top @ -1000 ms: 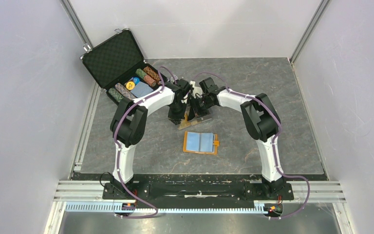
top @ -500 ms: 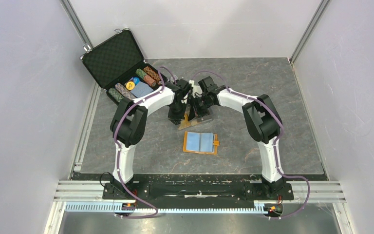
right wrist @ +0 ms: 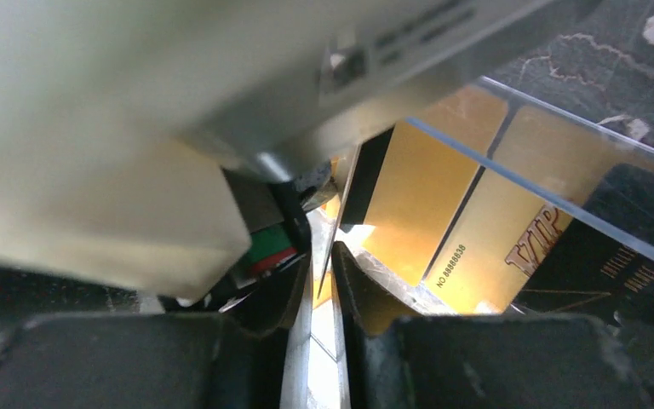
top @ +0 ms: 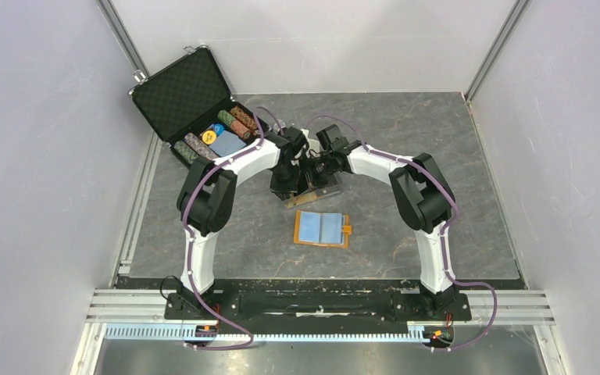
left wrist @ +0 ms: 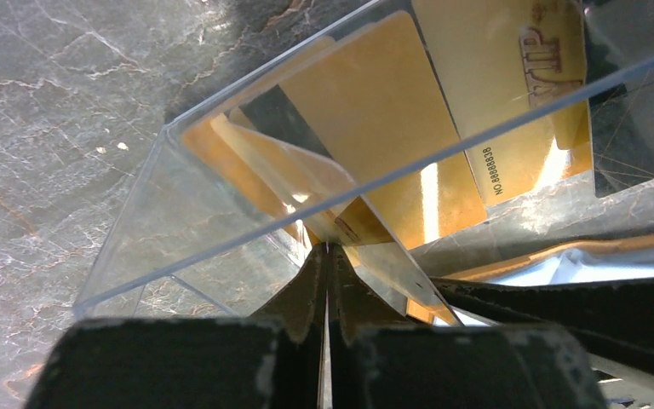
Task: Put the credit cards into the card holder
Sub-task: Pick up the credit card from the storage box.
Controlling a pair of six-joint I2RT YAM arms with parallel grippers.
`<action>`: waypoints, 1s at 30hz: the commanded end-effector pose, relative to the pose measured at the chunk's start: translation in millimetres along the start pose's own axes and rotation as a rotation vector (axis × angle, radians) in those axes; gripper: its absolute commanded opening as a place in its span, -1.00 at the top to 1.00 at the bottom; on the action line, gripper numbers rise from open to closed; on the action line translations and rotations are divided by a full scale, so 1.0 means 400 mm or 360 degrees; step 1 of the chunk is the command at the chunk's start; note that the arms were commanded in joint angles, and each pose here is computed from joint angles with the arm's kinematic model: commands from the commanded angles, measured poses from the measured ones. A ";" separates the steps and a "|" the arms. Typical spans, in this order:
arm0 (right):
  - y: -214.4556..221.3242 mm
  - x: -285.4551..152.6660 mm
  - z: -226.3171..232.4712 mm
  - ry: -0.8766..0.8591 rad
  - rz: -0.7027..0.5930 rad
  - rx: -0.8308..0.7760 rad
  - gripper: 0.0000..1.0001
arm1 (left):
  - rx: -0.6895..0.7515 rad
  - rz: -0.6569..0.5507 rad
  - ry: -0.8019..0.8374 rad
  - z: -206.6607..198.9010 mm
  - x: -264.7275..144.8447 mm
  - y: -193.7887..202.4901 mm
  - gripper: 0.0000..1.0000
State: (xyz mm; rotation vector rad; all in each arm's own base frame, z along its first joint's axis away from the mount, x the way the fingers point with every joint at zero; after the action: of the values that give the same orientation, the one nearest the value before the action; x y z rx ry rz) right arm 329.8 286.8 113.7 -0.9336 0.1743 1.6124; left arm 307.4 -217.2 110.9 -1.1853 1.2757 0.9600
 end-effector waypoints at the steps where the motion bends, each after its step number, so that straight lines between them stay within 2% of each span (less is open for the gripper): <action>1: 0.007 0.018 0.031 -0.0156 0.0005 0.0023 0.63 | 0.0070 -0.0097 0.0079 -0.023 0.012 -0.013 0.96; 4: 0.009 0.030 0.020 -0.0135 0.0012 0.0043 0.62 | 0.0066 -0.0096 0.0075 -0.022 0.014 -0.010 0.95; 6: 0.009 0.033 0.015 -0.0110 0.0014 0.0056 0.85 | 0.0064 -0.0109 0.0074 -0.021 0.008 -0.010 0.96; 10: 0.001 0.015 0.027 -0.0078 -0.0012 0.0031 0.99 | 0.0067 -0.0186 0.0075 -0.021 -0.030 -0.018 0.94; 14: -0.018 -0.026 0.056 -0.0041 -0.0084 -0.0021 1.00 | 0.0048 -0.0392 0.0146 -0.031 -0.133 -0.039 0.70; 17: -0.037 -0.061 0.084 -0.0038 -0.0155 -0.0061 1.00 | 0.0030 -0.0573 0.0233 -0.037 -0.224 -0.048 0.43; 21: -0.055 -0.106 0.127 -0.0062 -0.0235 -0.0108 1.00 | -0.0011 -0.0726 0.0414 -0.035 -0.304 -0.038 0.33; 25: -0.053 -0.148 0.156 -0.0052 -0.0299 -0.0137 1.00 | -0.0057 -0.0715 0.0648 -0.038 -0.320 -0.003 0.30; 30: -0.001 -0.185 0.168 -0.0065 -0.0306 -0.0094 1.00 | -0.0177 -0.0653 0.0922 -0.048 -0.277 0.074 0.29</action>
State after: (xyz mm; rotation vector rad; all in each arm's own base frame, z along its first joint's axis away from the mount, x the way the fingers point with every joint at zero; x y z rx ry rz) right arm 315.4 279.6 192.7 -0.9524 0.0175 1.4783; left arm 281.6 -211.3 237.3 -1.6583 1.2084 0.4121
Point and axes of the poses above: each gripper's point midway between its finger pads, its own x axis out along the fingers, its own z axis along the line the jaws close on, y = z × x, the point moved 9 cm from there along -x, back along the fingers, and after that the axes turned 1 degree about -x, right-handed, at the moved point
